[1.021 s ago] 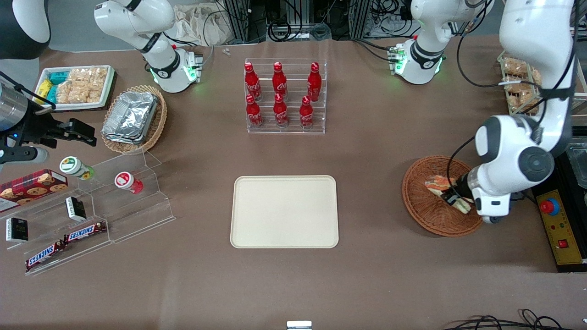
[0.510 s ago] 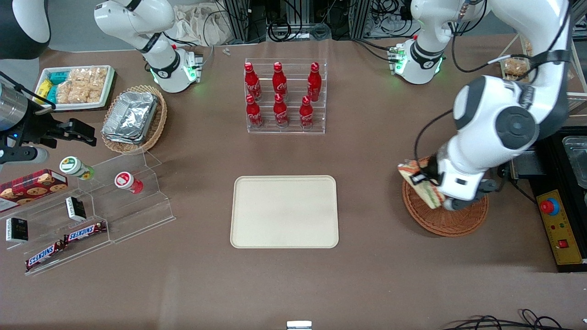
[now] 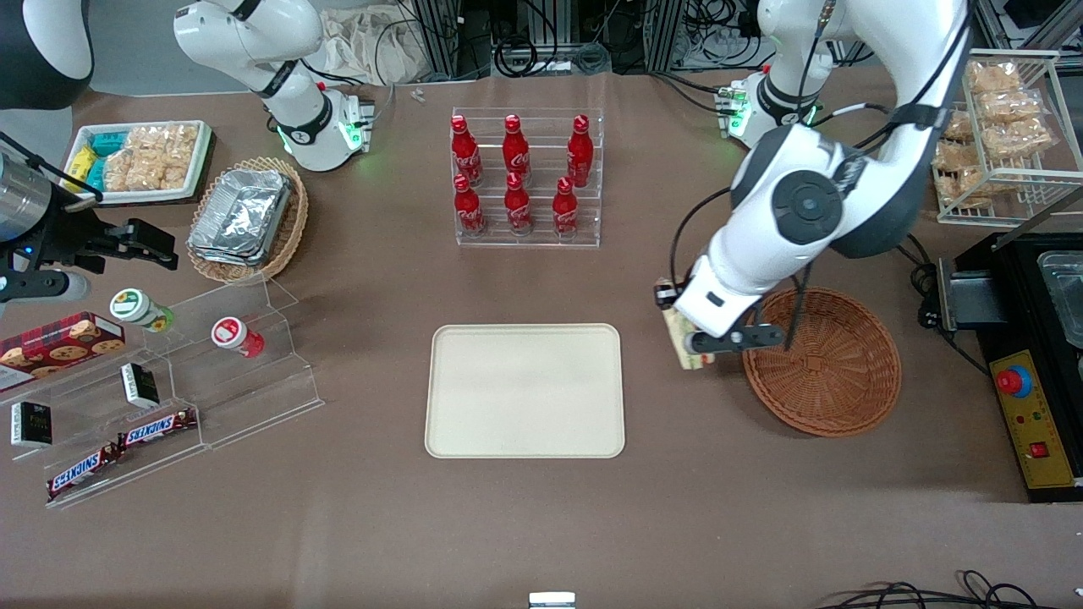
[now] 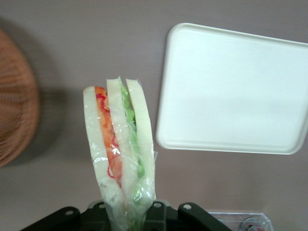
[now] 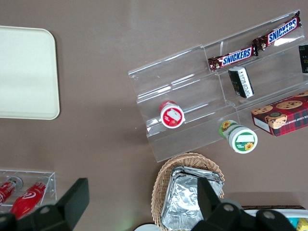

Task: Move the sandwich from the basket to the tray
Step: 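Lift the sandwich out of the basket and carry it toward the tray, then lower the sandwich onto the cream tray and open the left gripper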

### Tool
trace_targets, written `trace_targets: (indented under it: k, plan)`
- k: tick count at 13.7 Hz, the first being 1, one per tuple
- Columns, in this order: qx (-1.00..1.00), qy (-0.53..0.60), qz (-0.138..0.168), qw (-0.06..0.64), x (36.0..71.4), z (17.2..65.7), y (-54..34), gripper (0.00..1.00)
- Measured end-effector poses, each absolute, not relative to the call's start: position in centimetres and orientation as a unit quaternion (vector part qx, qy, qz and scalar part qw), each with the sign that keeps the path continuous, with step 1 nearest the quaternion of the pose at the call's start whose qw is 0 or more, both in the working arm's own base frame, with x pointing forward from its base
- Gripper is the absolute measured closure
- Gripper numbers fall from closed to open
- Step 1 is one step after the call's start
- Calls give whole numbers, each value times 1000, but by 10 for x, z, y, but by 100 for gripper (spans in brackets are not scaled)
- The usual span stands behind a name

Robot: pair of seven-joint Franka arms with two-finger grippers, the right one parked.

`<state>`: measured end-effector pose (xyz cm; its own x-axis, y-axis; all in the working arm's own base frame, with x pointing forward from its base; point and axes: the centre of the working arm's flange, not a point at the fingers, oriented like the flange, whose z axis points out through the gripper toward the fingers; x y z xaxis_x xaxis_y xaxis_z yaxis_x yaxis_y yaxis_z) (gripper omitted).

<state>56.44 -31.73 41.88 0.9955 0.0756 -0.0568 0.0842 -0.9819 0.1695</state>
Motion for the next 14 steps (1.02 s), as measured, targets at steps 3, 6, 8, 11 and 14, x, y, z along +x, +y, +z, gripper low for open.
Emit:
trace_targets:
  k: [3,6,8,11,14]
  plan:
    - [994,8,-7,109,565,359,-362,81]
    - [992,-15,15,124,571,297,-383,84]
    - [992,-29,15,125,568,272,-394,84]
    - [993,-41,17,110,570,255,-392,84]
    - [994,-43,11,100,571,239,-387,81]
